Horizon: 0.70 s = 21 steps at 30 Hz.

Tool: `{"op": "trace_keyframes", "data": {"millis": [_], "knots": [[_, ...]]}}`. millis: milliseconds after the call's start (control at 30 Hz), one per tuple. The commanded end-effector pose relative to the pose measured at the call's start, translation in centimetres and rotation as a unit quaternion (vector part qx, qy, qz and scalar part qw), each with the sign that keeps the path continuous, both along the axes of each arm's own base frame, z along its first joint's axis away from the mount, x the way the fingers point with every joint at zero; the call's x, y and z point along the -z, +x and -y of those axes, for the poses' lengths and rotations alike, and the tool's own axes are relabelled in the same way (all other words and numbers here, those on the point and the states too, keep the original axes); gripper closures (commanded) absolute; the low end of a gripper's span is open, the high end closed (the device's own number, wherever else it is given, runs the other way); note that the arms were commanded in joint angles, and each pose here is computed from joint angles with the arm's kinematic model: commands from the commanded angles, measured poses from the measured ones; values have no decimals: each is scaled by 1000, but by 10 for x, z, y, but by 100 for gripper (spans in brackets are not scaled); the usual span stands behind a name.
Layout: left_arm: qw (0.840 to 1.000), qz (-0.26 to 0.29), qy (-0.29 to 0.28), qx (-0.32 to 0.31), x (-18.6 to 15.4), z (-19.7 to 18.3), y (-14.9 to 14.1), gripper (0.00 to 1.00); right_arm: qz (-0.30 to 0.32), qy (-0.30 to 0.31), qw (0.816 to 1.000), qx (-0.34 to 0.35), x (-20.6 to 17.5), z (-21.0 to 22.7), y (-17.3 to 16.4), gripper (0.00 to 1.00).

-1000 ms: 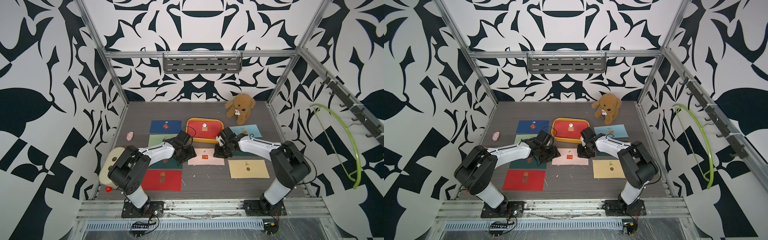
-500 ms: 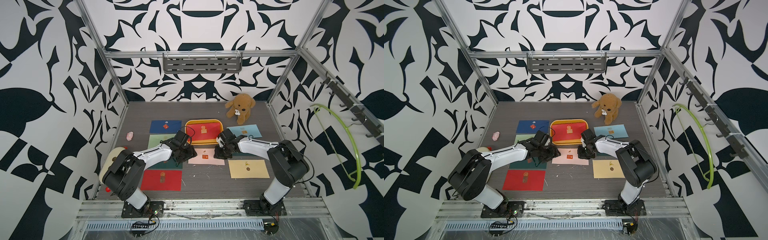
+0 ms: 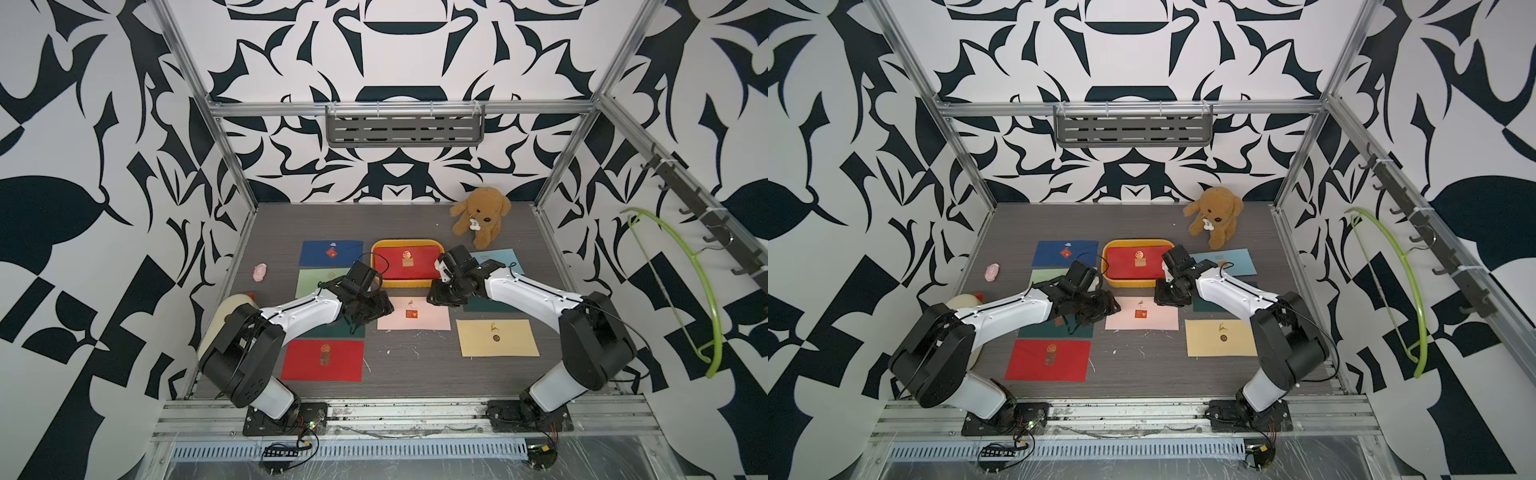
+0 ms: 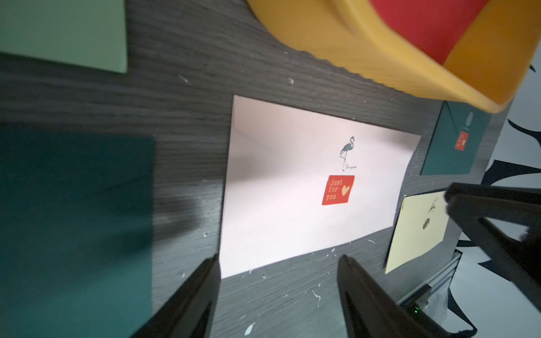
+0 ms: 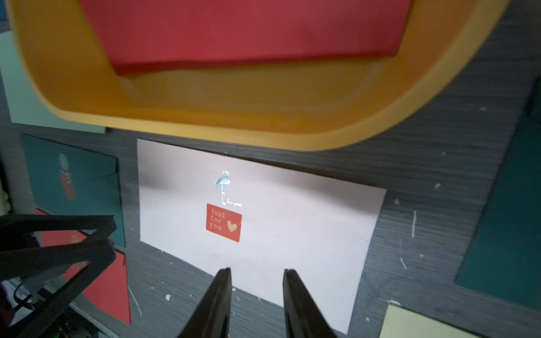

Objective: Put the sealed envelopes into the storage box
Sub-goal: Pick up the envelope from the center of the board.

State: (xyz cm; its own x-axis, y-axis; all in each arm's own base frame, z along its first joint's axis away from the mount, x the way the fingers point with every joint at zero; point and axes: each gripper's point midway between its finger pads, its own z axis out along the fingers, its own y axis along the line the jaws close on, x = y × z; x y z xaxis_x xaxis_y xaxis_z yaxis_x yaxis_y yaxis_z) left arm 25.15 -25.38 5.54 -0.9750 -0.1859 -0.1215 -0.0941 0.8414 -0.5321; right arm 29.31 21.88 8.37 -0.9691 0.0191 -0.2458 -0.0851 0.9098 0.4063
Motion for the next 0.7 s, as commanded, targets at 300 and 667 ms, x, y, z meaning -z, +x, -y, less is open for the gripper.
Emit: {"op": "trace_keyframes", "data": {"millis": [300,667], "knots": [[1000,-28,-4,6,25,-7,-21,30,-1,-5,1000,24,32,10,-18,74],[999,-21,-6,34,40,-7,-22,29,-53,-52,997,-4,80,20,-35,82]]}}
